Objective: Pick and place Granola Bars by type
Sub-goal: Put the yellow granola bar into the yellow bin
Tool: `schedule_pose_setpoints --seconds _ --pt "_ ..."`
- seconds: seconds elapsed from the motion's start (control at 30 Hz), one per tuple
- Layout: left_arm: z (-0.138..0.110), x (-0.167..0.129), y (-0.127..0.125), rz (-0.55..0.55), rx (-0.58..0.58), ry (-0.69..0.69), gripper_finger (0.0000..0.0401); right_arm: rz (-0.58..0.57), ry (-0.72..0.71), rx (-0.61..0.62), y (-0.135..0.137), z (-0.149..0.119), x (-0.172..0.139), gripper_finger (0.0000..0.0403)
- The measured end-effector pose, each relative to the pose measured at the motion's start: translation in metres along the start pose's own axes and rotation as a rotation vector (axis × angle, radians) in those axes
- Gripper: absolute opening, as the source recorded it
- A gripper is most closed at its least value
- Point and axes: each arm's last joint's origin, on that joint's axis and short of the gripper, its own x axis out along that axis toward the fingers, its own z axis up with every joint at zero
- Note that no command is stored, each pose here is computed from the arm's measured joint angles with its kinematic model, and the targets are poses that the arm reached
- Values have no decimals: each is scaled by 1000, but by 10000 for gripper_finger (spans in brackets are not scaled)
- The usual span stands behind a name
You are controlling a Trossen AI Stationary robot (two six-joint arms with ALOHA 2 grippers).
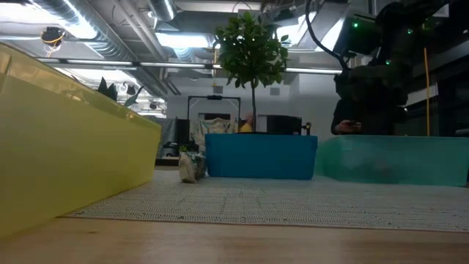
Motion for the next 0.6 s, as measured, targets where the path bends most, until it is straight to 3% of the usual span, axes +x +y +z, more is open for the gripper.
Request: schedule_pose_setpoints --seconds 0.27,0.5,0.6 --pt "0 0 0 0 1 0 144 91 -149 -233 32 28 -36 170" --pt "0 0 0 2 33 -4 145 158 -419 -683 75 58 -97 174" --pt "1 0 0 10 50 -20 144 129 -504 -747 89 70 -115 173"
